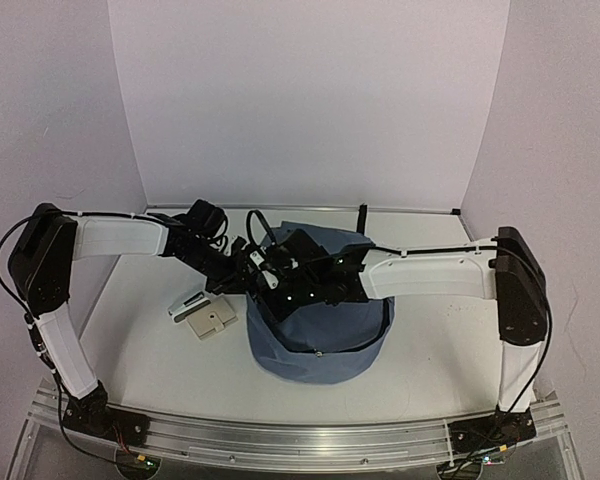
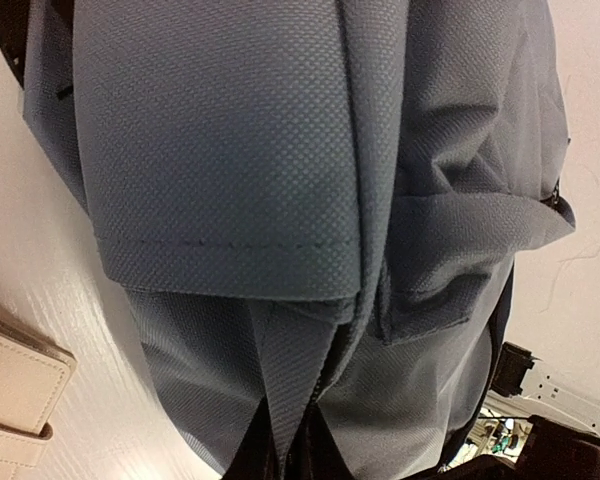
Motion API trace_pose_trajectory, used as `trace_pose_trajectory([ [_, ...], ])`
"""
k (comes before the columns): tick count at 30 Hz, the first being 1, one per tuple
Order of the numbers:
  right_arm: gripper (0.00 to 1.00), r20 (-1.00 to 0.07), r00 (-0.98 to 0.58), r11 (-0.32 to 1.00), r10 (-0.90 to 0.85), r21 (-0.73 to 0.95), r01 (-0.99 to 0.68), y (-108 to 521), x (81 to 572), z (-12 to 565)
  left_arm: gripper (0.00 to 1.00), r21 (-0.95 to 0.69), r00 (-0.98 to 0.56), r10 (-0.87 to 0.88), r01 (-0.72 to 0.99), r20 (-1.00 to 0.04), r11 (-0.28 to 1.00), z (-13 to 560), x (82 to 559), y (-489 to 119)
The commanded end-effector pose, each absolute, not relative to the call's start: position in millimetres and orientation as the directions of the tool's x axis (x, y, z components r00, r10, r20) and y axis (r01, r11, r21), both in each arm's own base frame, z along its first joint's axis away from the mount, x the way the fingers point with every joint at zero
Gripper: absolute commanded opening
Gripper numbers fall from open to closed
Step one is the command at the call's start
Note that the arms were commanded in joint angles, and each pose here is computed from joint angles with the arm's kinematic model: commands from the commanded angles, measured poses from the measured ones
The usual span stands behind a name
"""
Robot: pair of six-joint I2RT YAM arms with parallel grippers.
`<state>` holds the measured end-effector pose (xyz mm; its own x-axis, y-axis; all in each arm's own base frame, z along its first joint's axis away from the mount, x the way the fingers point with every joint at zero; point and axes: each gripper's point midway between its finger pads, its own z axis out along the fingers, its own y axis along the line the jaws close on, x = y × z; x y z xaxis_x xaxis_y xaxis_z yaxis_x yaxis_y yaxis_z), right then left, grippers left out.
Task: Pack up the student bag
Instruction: Zip the student bag at the center of the board.
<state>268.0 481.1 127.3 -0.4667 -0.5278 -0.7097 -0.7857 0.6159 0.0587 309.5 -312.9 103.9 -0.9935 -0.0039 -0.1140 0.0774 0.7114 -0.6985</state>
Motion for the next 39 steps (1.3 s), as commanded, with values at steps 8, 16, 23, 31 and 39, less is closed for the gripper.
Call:
trace_pose_trajectory([
  [8, 0.00, -0.742, -0.493, 0.580, -0.454, 0.174, -0.796, 470, 217, 183, 0.00, -0.724, -0.953, -0.099, 0.146, -0.285, 0.674, 147, 347, -319],
  [16, 0.00, -0.711, -0.528, 0.613, -0.465, 0.173, -0.771, 457, 199, 187, 0.00, -0.720, -0.913, -0.130, 0.210, -0.386, 0.662, 164, 381, -314],
  [23, 0.00, -0.684, -0.597, 0.705, -0.419, 0.169, -0.688, 434, 203, 177, 0.00, -0.707, -0.871, -0.106, 0.313, -0.480, 0.634, 179, 423, -322],
  [31, 0.00, -0.666, -0.660, 0.787, -0.348, 0.175, -0.592, 419, 211, 163, 0.00, -0.660, -0.821, -0.082, 0.390, -0.565, 0.642, 178, 466, -330],
  [39, 0.00, -0.699, -0.678, 0.875, -0.228, 0.158, -0.457, 395, 227, 170, 0.06, -0.636, -0.815, -0.058, 0.404, -0.577, 0.657, 176, 487, -338],
])
